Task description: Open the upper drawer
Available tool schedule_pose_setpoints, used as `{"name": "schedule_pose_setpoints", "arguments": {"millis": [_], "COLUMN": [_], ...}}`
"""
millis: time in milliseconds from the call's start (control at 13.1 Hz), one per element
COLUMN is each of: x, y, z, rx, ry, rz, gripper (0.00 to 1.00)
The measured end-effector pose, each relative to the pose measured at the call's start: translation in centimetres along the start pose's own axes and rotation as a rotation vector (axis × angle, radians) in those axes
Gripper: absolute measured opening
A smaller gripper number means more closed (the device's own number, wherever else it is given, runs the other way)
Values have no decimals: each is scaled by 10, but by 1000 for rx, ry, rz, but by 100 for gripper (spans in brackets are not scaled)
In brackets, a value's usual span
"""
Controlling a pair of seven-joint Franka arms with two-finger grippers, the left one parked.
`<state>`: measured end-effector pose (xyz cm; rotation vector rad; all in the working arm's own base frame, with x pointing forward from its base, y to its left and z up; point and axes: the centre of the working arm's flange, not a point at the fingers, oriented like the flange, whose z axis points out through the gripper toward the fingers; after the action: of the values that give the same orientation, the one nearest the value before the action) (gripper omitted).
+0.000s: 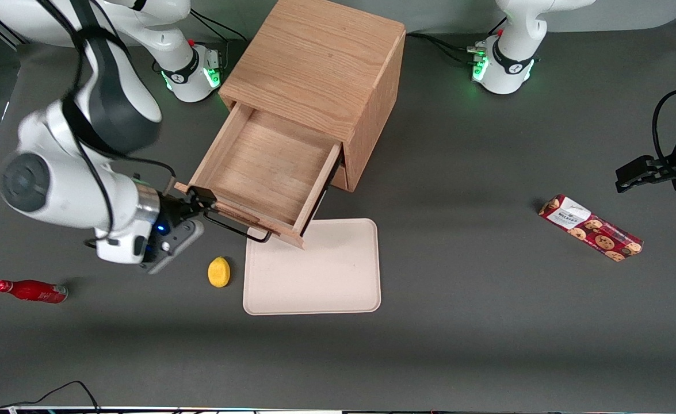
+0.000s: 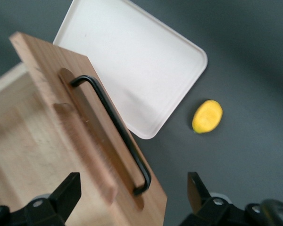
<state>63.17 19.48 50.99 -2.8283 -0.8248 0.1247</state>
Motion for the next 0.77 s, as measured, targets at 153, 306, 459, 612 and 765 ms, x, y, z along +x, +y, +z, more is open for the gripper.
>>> {"name": "schedule_pose_setpoints", "arguments": {"millis": [153, 306, 459, 612, 765], "x": [-30, -76, -125, -178, -249], "y": [-12, -23, -39, -50, -38], "z": [-49, -100, -134, -147, -155], "rx": [-25, -64, -124, -158, -157], "ry": [-7, -28, -25, -13, 11], "rz": [139, 340, 491, 587, 689], "gripper": [100, 100, 100, 100, 100]}}
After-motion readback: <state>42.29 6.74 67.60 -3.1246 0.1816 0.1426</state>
